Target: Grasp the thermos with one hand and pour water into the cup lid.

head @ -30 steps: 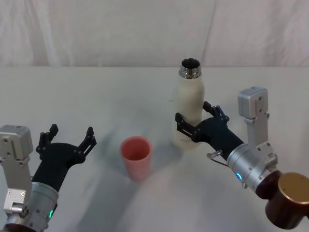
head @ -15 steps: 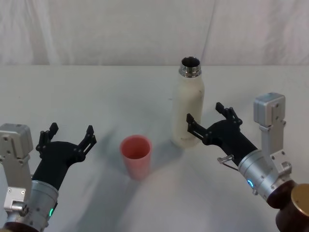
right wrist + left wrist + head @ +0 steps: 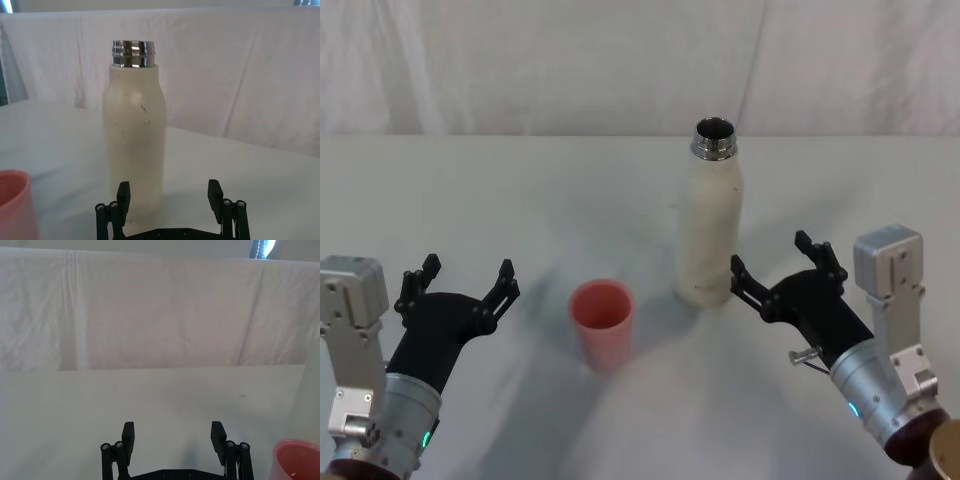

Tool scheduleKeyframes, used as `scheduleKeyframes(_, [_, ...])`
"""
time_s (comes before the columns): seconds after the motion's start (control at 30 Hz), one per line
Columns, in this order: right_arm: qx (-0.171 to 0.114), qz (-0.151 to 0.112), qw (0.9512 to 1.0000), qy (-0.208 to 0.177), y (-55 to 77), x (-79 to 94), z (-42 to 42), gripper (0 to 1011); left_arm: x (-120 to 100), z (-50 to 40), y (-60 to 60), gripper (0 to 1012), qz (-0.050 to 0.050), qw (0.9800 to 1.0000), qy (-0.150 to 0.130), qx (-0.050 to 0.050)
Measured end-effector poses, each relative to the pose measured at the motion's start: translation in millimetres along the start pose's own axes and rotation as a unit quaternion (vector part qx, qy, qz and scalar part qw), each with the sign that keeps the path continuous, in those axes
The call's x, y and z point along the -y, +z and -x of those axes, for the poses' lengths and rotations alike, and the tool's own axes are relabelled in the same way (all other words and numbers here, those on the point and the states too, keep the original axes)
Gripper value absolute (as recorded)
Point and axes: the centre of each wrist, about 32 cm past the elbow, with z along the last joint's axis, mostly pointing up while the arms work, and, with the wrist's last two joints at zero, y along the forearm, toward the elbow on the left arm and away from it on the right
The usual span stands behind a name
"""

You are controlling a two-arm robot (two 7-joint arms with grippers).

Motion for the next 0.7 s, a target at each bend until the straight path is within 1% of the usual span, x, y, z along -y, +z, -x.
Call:
scheduleKeyframes(0.2, [0.016, 0.000, 0.9998, -0.015, -3.2, 12.4, 1.9, 1001, 0, 0.0, 0.0, 1001, 0.000, 1.0000, 0.000, 0.000])
scheduleKeyframes(0.23, [0.016, 0.000, 0.9998, -0.015, -3.2, 12.4, 1.9, 1001, 0, 0.0, 0.0, 1001, 0.000, 1.0000, 0.000, 0.000])
scheduleKeyframes(0.3, [0.025, 0.001, 0.9994, -0.023, -5.4, 18.1, 2.6, 1001, 0, 0.0, 0.0, 1001, 0.000, 1.0000, 0.000, 0.000])
scheduleKeyframes(0.33, [0.025, 0.001, 0.9994, -0.023, -5.4, 18.1, 2.6, 1001, 0, 0.0, 0.0, 1001, 0.000, 1.0000, 0.000, 0.000])
scheduleKeyframes(0.5, [0.046, 0.002, 0.9981, -0.042, -10.3, 23.0, 5.6, 1001, 0, 0.0, 0.0, 1001, 0.000, 1.0000, 0.000, 0.000])
scheduleKeyframes(0.7, [0.052, 0.009, 0.9972, -0.054, -17.6, 22.4, 7.2, 1001, 0, 0.0, 0.0, 1001, 0.000, 1.0000, 0.000, 0.000])
